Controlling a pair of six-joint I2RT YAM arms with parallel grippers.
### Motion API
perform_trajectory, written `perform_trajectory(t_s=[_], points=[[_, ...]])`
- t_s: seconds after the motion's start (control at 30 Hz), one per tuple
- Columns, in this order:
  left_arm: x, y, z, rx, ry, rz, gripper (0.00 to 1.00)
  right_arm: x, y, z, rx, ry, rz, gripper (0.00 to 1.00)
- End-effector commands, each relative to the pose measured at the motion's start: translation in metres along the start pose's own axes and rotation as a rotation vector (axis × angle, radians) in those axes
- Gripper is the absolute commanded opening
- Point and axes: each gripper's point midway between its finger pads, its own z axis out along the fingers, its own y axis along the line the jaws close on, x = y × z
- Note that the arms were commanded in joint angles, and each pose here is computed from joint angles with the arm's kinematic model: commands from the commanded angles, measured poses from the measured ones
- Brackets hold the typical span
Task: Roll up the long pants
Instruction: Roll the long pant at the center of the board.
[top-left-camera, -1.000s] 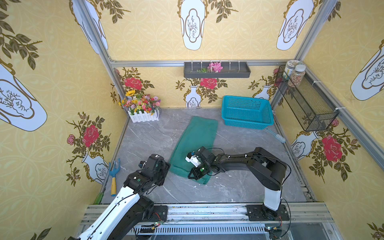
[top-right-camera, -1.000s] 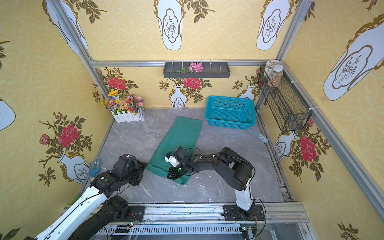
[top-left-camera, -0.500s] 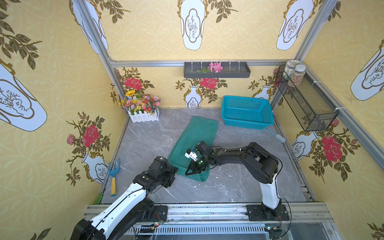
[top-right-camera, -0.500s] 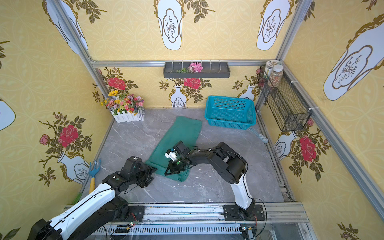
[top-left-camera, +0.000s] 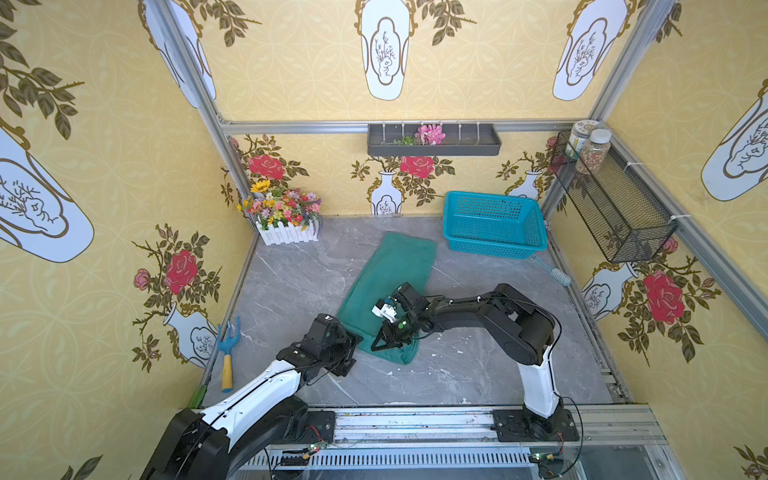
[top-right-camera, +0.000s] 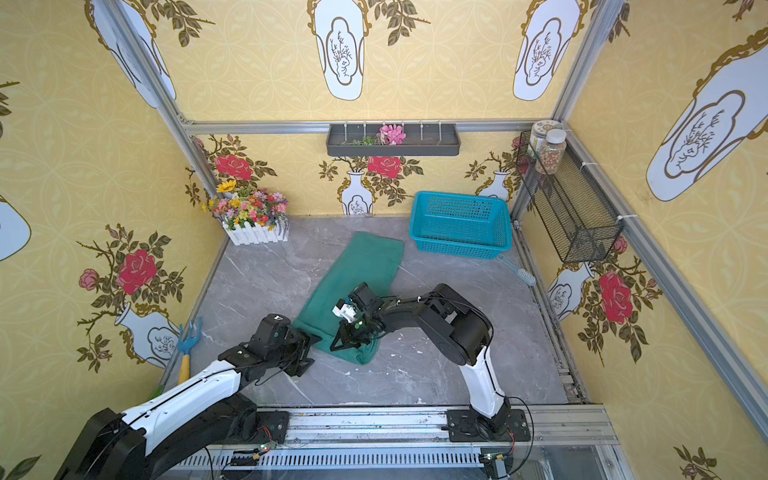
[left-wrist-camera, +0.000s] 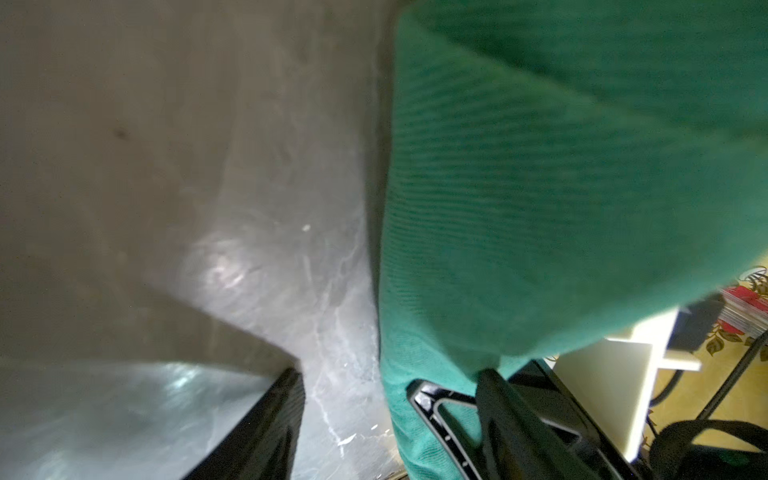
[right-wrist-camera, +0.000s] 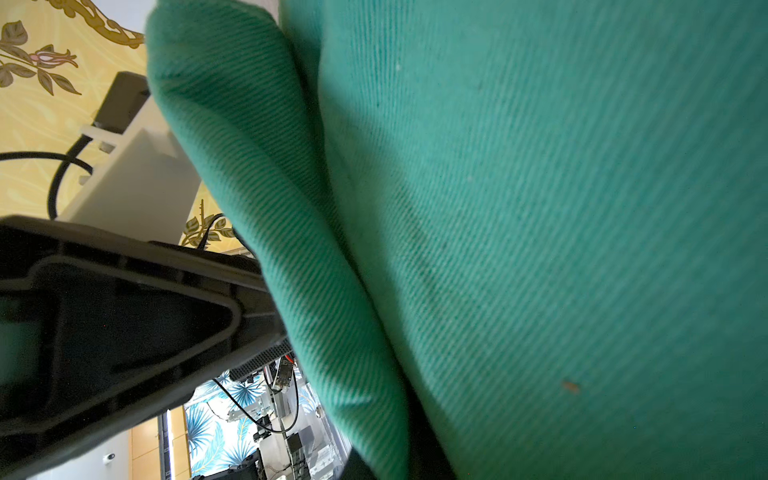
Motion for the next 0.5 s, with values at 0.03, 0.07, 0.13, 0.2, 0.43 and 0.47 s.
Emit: perform_trajectory(t_s=[0.03, 0.07, 0.13, 0.2, 0.43, 0.47], points=[[0.0, 0.002, 0.01, -0.027, 0.016, -0.035, 0.73, -0.003, -0.003, -0.001, 0.022, -0.02, -0.001, 0.0], [0.0, 0.004, 0.013, -0.058, 0.02, -0.049, 0.73, -0.003, -0.004, -0.001, 0.032, -0.023, 0.0, 0.0], [0.0, 0.015, 0.017, -0.171, 0.02, -0.074, 0.7, -0.004, -0.006, -0.003, 0.056, -0.029, -0.001, 0.0], [-0.001, 0.033, 0.017, -0.322, 0.015, -0.102, 0.65, -0.005, -0.006, -0.007, 0.074, -0.042, -0.004, 0.05], [0.003, 0.067, 0.021, -0.508, 0.046, -0.156, 0.5, -0.012, -0.009, -0.021, 0.157, -0.125, -0.023, 0.31], [0.003, 0.069, 0.021, -0.513, 0.041, -0.161, 0.5, -0.014, -0.012, -0.025, 0.185, -0.146, -0.024, 0.37]])
